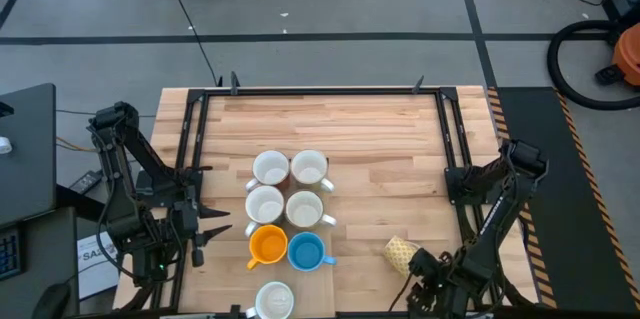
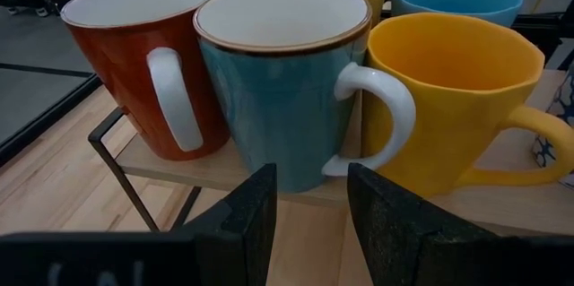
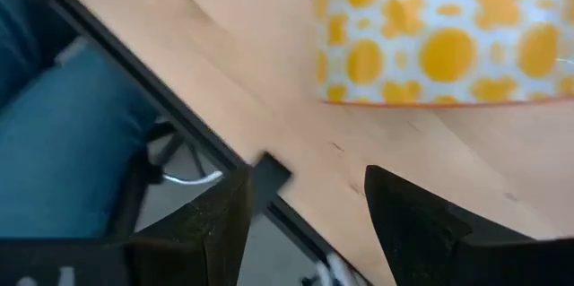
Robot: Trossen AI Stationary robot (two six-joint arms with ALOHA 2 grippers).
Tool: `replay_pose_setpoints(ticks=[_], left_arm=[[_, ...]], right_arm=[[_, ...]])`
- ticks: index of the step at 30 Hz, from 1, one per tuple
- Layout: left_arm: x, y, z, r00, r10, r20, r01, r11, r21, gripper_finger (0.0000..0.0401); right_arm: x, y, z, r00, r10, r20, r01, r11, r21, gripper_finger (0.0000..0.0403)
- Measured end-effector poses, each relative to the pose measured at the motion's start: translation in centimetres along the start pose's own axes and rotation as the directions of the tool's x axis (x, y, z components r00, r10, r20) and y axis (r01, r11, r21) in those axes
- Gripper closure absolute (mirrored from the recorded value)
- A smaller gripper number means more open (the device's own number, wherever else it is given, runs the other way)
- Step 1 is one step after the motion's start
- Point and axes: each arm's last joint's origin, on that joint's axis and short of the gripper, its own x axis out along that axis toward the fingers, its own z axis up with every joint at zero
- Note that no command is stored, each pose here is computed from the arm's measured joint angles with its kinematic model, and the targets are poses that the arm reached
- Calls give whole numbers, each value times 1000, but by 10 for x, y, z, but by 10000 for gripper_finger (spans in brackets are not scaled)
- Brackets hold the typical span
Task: Place coffee mugs
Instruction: Put the yellow mug on the shelf aligned with the blue mug
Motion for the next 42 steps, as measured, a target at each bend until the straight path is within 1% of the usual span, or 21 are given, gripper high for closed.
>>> replay_pose_setpoints(ticks=[3, 6, 11, 15, 19, 24, 28, 32, 36, 42], left_arm=[[0, 0, 0, 1000, 0, 0, 0, 1000, 0, 257], [0, 0, 0, 1000, 0, 0, 0, 1000, -1, 257], [0, 0, 0, 1000, -1, 0, 1, 1000, -2, 257], [0, 0, 0, 1000, -1, 0, 1, 1000, -2, 257], [0, 0, 0, 1000, -1, 0, 1, 1000, -2, 257], [0, 0, 0, 1000, -1, 0, 1, 1000, -2, 257], [0, 0, 0, 1000, -1, 0, 1, 1000, -2, 257], [0, 0, 0, 1000, -1, 0, 1, 1000, -2, 257], [0, 0, 0, 1000, -1, 0, 1, 1000, -2, 257], [0, 0, 0, 1000, -1, 0, 1, 1000, -2, 257]], right_arm=[[3, 1, 1, 998, 44, 52, -44, 999, 5, 180], [4, -1, 4, 993, 52, 105, -54, 999, 11, 180], [9, -5, 8, 990, 38, 138, -48, 996, 75, 180], [11, -7, 10, 984, 40, 175, -58, 993, 102, 180], [11, -6, 11, 975, 61, 213, -83, 992, 97, 180], [11, -5, 15, 952, 81, 294, -113, 989, 93, 180], [11, -5, 24, 936, 64, 345, -121, 982, 148, 180], [12, -6, 34, 930, 25, 366, -94, 981, 171, 180], [12, -9, 43, 915, -22, 403, -56, 982, 181, 180], [11, -9, 53, 882, -39, 470, -48, 984, 173, 188]])
